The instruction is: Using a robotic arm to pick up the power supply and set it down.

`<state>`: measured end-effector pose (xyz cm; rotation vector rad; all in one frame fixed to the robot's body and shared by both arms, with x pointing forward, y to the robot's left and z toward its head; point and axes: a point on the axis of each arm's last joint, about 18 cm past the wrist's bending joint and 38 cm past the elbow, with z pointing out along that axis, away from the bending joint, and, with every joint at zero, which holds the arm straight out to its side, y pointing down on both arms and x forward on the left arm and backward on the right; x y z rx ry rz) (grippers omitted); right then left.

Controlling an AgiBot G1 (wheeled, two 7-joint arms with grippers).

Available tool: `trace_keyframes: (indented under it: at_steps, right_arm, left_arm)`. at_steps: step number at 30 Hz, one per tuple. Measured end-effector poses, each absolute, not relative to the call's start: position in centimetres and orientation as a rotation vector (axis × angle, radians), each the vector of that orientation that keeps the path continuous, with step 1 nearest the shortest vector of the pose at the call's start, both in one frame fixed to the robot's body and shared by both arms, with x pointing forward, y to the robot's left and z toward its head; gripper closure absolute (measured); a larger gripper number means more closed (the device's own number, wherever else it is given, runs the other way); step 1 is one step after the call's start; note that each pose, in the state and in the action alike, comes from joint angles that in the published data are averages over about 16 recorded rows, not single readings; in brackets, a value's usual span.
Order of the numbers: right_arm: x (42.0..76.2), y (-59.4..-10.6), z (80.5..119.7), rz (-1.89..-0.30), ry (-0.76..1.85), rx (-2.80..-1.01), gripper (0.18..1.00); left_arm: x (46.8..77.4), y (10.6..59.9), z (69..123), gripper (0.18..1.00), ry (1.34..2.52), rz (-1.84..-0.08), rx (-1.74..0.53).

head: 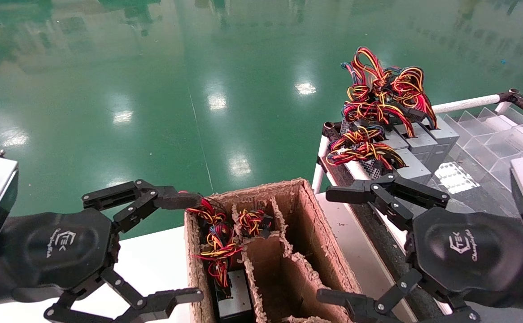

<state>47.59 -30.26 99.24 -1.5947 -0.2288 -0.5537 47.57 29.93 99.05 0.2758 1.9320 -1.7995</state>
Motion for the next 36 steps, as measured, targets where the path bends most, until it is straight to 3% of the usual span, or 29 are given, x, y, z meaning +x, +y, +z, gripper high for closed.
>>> trace_keyframes:
  at_steps: [12,36]
  right_arm:
    - [47.59,-30.26,99.24,-0.554,-0.229,-1.595,0.178]
    - [48.18,-30.37,99.12,-0.566,-0.204,-1.599,0.178]
  left_arm:
    - [47.55,29.96,99.14,0.334,1.928,-1.799,0.277]
    - [47.7,29.78,98.62,0.852,1.951,-1.802,0.269]
